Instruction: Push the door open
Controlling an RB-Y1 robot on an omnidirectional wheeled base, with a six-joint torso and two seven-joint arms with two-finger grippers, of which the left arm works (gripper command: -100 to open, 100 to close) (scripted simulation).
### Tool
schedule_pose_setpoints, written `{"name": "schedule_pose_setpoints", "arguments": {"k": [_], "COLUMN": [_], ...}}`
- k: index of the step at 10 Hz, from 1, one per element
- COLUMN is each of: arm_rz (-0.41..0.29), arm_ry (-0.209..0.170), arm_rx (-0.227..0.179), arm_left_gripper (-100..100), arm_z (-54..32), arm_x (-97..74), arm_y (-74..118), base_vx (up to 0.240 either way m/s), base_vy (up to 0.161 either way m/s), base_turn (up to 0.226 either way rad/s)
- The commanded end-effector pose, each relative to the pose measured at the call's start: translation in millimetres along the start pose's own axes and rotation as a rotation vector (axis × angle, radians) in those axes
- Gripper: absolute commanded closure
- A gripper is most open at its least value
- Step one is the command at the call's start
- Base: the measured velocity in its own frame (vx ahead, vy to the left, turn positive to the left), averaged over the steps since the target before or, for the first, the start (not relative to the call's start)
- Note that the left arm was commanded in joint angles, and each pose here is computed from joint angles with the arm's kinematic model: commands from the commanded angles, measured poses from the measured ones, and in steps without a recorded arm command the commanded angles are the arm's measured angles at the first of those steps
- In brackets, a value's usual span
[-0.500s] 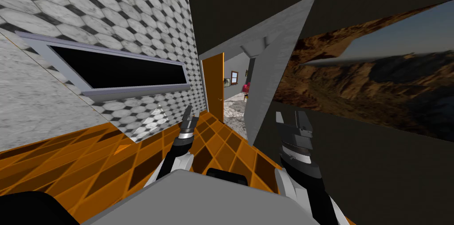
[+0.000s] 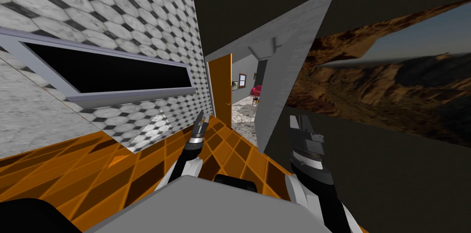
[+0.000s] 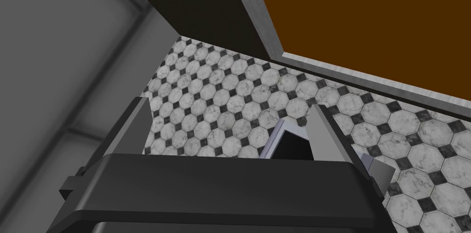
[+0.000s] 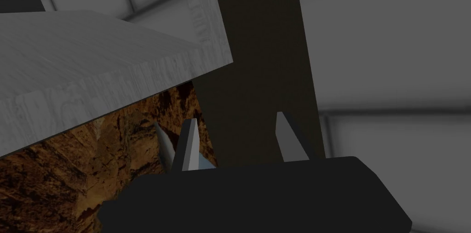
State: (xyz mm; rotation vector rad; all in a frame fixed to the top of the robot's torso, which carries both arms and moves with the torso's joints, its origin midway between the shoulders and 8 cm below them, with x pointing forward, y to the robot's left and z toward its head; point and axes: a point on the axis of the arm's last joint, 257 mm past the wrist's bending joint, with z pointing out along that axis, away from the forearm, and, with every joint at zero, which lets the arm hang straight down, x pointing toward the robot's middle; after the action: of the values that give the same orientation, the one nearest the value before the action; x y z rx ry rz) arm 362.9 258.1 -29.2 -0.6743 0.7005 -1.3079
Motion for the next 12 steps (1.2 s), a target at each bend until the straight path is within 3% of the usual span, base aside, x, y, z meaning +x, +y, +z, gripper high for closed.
{"name": "schedule_pose_setpoints", "arguments": {"k": [1,12], "arm_rz": [-0.006,-0.036], "arm_ry": [0.011,0.072], "arm_rx": [-0.012,-0.096], "arm_left_gripper": [-100,-100], "arm_z": [-0.1,-9.9], "arm_x": [4.2,25.1], "arm_y": [10.0,74.4], "base_vx": [0.102,0.079], "base_vy": [0.082,0.050], "base_turn": [-0.036,-0.031]}}
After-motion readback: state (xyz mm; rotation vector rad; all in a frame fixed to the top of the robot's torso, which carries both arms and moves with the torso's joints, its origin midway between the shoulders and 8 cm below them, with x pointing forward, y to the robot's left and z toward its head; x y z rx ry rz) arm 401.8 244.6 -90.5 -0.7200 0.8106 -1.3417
